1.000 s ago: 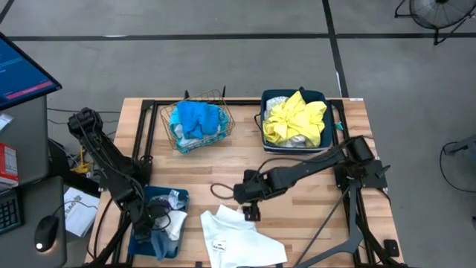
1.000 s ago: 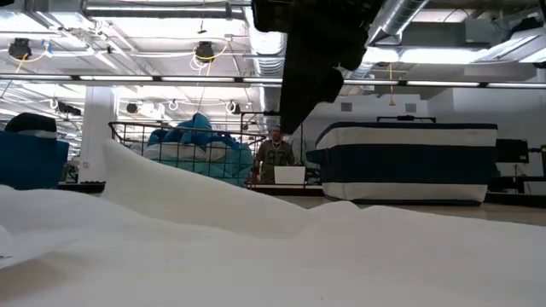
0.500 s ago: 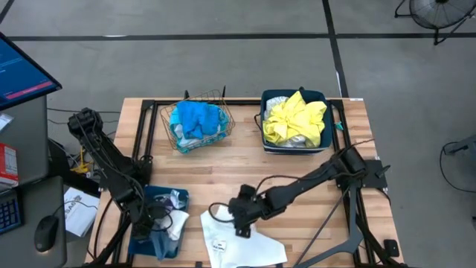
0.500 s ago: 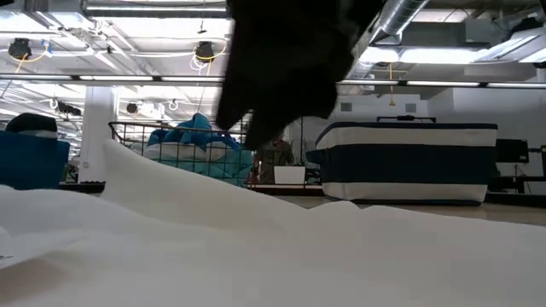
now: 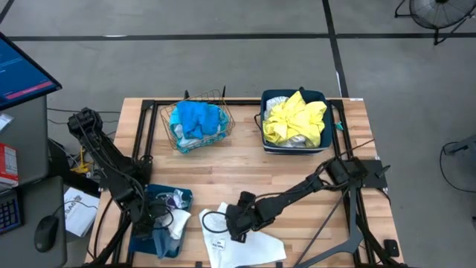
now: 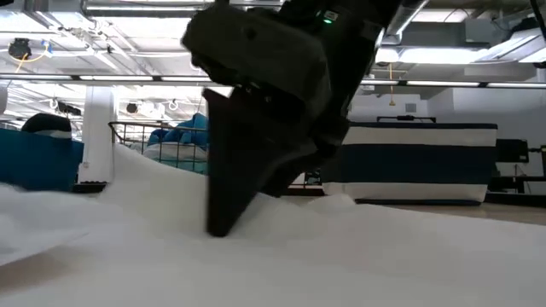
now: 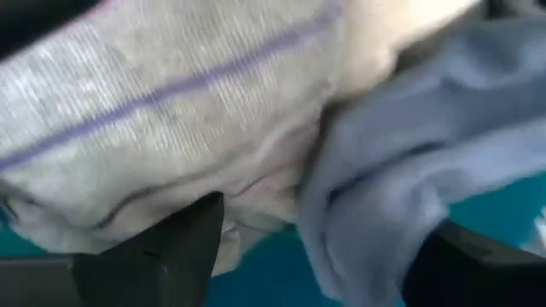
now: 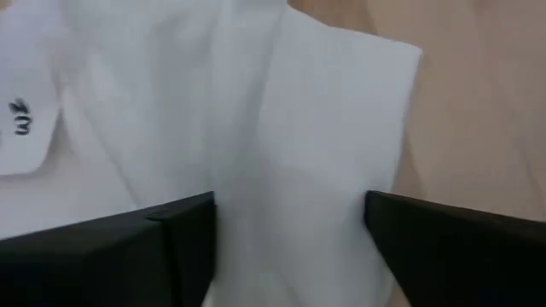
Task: Pick & Place Cloths
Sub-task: Put the blue sock into the blue bin, then put the white hand towel into the gold wire basket
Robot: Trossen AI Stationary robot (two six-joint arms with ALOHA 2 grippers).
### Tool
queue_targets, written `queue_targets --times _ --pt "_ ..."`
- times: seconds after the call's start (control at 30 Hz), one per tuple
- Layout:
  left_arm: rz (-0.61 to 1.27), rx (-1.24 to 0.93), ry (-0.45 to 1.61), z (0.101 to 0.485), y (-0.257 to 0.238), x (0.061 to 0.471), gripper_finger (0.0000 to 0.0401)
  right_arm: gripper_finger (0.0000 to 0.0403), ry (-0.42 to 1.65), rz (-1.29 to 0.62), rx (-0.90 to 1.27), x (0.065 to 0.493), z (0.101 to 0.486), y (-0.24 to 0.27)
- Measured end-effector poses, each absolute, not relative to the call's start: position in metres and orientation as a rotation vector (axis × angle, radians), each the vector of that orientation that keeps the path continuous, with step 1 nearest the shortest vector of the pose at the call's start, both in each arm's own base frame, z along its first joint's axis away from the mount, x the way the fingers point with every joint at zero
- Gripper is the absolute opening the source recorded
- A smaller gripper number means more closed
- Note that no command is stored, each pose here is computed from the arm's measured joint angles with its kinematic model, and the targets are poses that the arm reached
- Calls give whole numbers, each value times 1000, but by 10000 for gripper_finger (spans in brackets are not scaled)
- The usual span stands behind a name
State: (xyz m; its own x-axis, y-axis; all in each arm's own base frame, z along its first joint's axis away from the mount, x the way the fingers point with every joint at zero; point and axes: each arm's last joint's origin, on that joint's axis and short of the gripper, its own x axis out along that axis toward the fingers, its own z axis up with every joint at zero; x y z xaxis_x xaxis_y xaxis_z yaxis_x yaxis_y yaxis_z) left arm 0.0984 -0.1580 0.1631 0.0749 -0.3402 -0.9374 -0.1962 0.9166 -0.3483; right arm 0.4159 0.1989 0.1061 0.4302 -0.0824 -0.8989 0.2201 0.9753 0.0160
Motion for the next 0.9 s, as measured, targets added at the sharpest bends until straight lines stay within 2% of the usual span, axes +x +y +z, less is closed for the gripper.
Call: queue_targets --times 0.1,0.23,0.27,0.37,0.57,0.77,0.9 --pt "-178 -497 1533 174 -161 98 262 186 1194 -225 129 418 108 195" --pt "-306 -575 1542 194 -163 97 250 51 1219 -197 89 421 125 191" --pt "-331 -596 1532 200 -163 96 249 29 1211 -180 80 422 131 189" --pt "-359 -671 1507 212 -156 92 249 25 1192 -178 66 423 149 179" --pt "-398 -887 1378 240 -137 88 249 9 1042 -137 44 420 221 154" --pt "-369 -1044 1058 264 -115 89 249 8 819 -189 -21 410 294 113" --pt "-270 -1092 811 274 -104 92 248 8 644 -253 -41 413 333 66"
